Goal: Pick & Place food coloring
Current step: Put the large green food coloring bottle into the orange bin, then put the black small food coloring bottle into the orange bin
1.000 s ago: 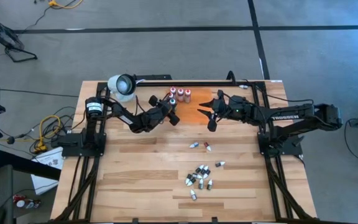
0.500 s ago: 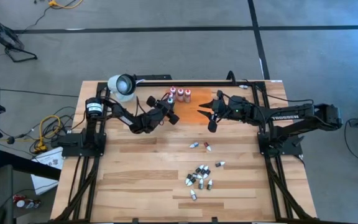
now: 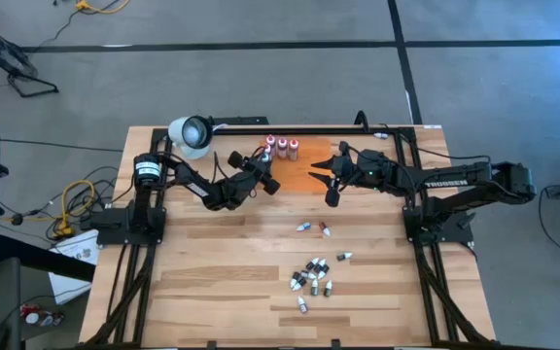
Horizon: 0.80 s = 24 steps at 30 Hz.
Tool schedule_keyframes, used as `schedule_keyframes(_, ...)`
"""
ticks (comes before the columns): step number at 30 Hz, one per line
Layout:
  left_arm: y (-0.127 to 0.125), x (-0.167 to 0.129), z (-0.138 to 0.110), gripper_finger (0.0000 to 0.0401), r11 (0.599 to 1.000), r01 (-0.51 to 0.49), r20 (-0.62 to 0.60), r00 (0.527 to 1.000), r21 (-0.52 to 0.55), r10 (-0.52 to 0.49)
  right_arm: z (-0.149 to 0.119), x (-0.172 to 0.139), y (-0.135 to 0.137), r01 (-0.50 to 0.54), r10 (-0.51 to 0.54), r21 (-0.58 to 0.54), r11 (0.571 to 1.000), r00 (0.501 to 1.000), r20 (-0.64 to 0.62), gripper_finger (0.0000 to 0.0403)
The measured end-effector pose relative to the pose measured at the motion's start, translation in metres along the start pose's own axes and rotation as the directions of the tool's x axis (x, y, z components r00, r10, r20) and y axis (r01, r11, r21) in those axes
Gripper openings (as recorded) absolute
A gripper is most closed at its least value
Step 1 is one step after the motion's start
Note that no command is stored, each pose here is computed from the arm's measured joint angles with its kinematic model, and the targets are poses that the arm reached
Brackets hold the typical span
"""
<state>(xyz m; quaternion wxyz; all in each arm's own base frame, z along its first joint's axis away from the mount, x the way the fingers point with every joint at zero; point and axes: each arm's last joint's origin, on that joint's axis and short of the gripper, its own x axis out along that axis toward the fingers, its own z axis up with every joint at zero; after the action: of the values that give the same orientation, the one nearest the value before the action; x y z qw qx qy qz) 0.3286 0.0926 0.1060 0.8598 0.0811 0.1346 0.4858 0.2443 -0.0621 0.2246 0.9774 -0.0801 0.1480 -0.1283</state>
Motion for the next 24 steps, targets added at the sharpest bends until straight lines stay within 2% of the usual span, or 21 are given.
schedule_keyframes(15,-0.008,-0.017,0.013,0.0186,0.99,-0.136,0.071,0.989,0.041,0.133,0.0,0.0,0.0,-0.013,0.013,0.0,1.0,1.0,0.0,0.0106)
schedule_keyframes(24,-0.016,-0.044,0.037,0.0186,0.968,-0.239,0.192,0.956,0.082,0.22,-0.002,0.0,0.001,-0.022,0.022,-0.001,1.0,1.0,-0.014,0.0106)
